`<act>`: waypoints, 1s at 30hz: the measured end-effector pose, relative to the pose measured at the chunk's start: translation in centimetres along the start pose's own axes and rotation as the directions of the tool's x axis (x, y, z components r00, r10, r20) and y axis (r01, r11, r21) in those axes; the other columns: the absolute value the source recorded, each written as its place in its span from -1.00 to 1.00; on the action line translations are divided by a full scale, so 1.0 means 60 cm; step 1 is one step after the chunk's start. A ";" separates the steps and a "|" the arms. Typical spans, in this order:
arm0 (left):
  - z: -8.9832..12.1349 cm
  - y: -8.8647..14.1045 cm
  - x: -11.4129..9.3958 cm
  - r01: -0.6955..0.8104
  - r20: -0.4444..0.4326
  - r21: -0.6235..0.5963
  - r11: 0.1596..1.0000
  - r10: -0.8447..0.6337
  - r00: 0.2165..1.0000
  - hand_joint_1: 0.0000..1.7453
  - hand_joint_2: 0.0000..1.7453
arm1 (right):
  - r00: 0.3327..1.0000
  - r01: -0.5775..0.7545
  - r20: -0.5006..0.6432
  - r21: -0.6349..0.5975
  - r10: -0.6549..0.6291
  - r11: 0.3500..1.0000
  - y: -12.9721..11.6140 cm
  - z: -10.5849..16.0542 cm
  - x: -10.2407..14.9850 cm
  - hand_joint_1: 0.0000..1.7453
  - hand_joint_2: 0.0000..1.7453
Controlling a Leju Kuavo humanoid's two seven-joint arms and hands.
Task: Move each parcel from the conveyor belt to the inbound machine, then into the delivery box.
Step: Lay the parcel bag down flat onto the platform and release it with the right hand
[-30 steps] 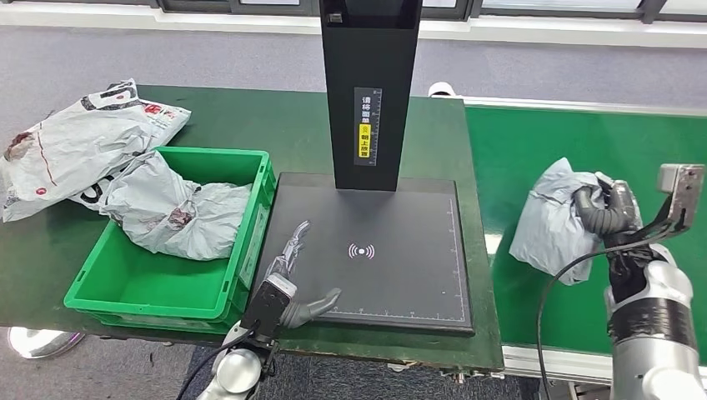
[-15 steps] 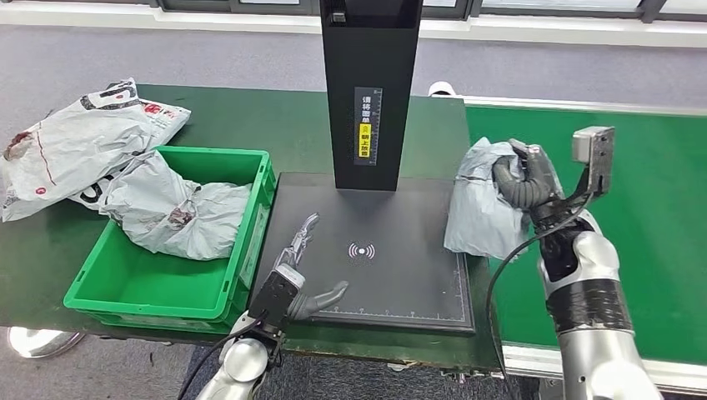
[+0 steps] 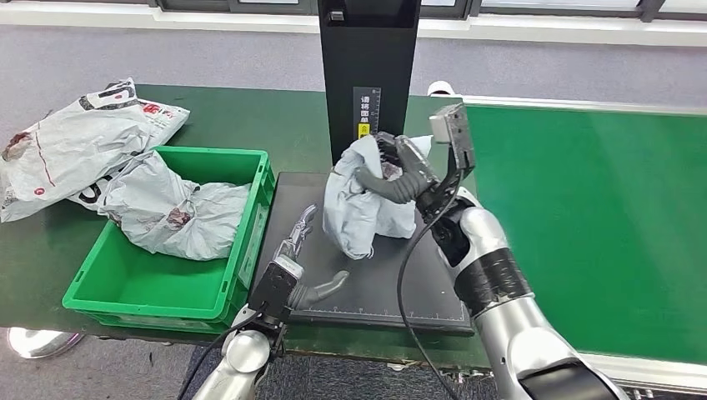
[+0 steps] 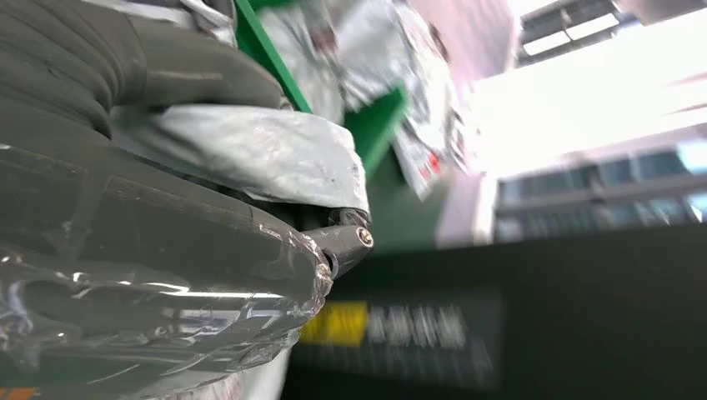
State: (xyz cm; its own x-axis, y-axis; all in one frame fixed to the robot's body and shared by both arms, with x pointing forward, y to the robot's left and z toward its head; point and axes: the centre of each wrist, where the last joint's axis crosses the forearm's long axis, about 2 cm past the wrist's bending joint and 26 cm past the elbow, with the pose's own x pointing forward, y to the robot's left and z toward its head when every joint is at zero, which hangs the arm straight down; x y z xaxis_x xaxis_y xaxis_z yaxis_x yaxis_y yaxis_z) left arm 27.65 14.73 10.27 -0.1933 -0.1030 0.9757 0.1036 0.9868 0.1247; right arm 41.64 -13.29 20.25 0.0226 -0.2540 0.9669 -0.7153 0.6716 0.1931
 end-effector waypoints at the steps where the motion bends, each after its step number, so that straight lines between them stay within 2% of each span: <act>1: 0.000 0.000 0.000 0.000 0.001 0.003 1.000 0.000 1.000 -1.00 1.00 | 1.000 0.004 -0.019 0.014 -0.004 1.000 0.008 -0.005 -0.007 -1.00 1.00; 5: -0.001 0.001 -0.001 0.001 0.001 0.013 1.000 -0.001 1.000 -1.00 1.00 | 0.997 0.013 -0.082 0.043 -0.010 0.999 0.029 -0.015 -0.029 -1.00 1.00; 9: -0.001 0.003 -0.002 0.005 -0.001 0.022 1.000 -0.005 1.000 -1.00 1.00 | 0.995 0.004 -0.104 0.041 0.000 0.999 0.033 -0.017 -0.042 -1.00 -1.00; 15: 0.006 0.013 -0.003 0.022 0.000 0.059 0.998 -0.022 1.000 -1.00 1.00 | 0.992 -0.106 -0.077 -0.018 0.105 0.994 0.025 -0.012 -0.050 -1.00 -1.00; 22: 0.007 0.015 -0.002 0.027 0.000 0.066 0.997 -0.027 1.000 -1.00 1.00 | 0.989 -0.129 -0.075 -0.024 0.127 0.991 0.024 -0.011 -0.050 -1.00 -1.00; 25: 0.014 0.025 0.000 0.060 -0.005 0.101 0.993 -0.059 0.998 -1.00 1.00 | 0.973 -0.230 -0.028 -0.029 0.229 0.973 0.022 -0.001 -0.044 -1.00 -1.00; 27: 0.019 0.043 0.005 0.115 -0.006 0.152 0.982 -0.116 0.993 -1.00 1.00 | 0.934 -0.328 0.138 -0.047 0.331 0.944 0.040 0.030 -0.020 -1.00 0.00; 29: 0.018 0.060 0.011 0.178 -0.006 0.201 0.963 -0.180 0.984 -1.00 1.00 | 0.874 -0.361 0.306 -0.112 0.378 0.926 0.067 0.074 0.010 -1.00 1.00; 30: 0.017 0.064 0.014 0.211 -0.008 0.222 0.952 -0.215 0.977 -1.00 1.00 | 0.852 -0.358 0.352 -0.152 0.389 0.921 0.076 0.091 0.018 -1.00 1.00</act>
State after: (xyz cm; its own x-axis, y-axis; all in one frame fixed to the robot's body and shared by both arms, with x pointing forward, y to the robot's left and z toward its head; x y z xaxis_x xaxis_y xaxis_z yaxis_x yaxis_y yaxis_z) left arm 26.91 18.58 11.39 -0.2033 -0.3135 0.9276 -0.1587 0.9454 0.2847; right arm 34.61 -14.31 21.28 -0.5044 -0.2001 0.8400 -0.5611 0.8154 -0.1427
